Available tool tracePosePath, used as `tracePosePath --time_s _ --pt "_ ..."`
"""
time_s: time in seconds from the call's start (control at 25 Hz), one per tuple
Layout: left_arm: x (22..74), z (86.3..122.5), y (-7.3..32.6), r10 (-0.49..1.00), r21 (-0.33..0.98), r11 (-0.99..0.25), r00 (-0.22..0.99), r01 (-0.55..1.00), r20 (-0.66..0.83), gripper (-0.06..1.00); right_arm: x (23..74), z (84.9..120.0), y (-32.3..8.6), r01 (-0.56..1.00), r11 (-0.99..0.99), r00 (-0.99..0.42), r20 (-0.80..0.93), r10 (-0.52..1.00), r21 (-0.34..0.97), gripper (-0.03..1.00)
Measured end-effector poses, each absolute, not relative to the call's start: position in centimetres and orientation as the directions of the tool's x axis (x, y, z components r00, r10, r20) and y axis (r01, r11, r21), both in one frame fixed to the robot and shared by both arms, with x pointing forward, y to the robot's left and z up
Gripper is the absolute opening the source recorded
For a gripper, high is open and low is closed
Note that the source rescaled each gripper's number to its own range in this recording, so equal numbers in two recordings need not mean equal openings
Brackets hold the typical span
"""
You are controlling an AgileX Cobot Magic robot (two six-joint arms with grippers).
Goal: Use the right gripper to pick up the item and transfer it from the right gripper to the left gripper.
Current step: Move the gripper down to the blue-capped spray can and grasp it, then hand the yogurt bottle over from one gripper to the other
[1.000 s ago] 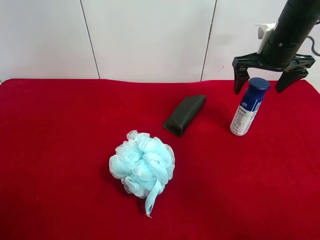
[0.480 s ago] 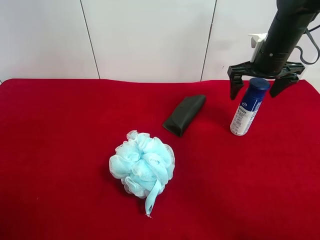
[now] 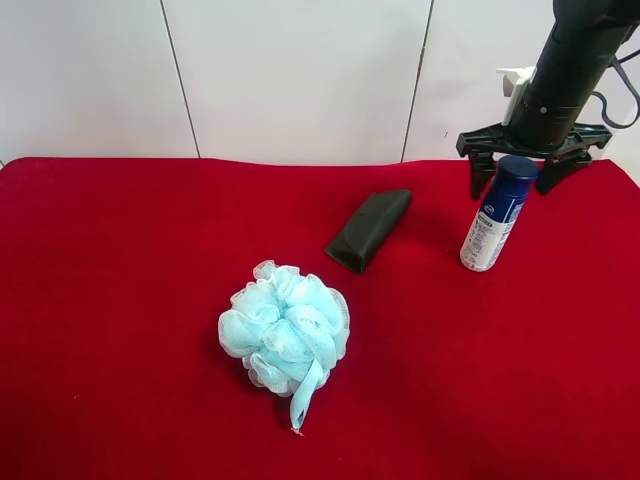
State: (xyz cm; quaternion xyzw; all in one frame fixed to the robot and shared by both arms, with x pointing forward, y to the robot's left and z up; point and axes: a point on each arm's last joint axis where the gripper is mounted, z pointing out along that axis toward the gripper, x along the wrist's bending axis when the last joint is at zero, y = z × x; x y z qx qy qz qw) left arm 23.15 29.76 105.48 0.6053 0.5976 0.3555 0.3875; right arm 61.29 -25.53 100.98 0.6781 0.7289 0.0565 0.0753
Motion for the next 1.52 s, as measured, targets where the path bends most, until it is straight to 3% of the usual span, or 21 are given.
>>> tracePosePath --time_s 0.04,0.12,0.68,1.08,1.52 --pt "23.1 105.5 29.8 0.999 0.894 0.015 0.033 0.448 -0.033 1.00 61.3 101.0 -25.5 0.980 0.074 -0.069 -0.033 0.997 0.184 0.07" --pt "23.1 105.5 29.8 0.999 0.894 0.015 0.033 0.448 -0.033 1.00 61.3 101.0 -25.5 0.980 0.072 -0.068 -0.029 0.997 0.184 0.00" --pt "23.1 105.5 29.8 0.999 0.894 0.015 0.033 0.448 -0.033 1.00 60.9 101.5 -25.5 0.982 0.071 -0.067 -0.029 0.997 0.177 0.00" --pt "23.1 105.5 29.8 0.999 0.894 0.015 0.033 0.448 -0.033 1.00 58.0 106.7 -25.9 0.970 0.064 -0.061 -0.020 0.998 0.233 0.00" --pt "23.1 105.5 29.8 0.999 0.894 0.015 0.033 0.448 -0.033 1.00 55.7 110.0 -24.5 0.958 0.027 -0.076 0.161 0.984 0.286 0.00"
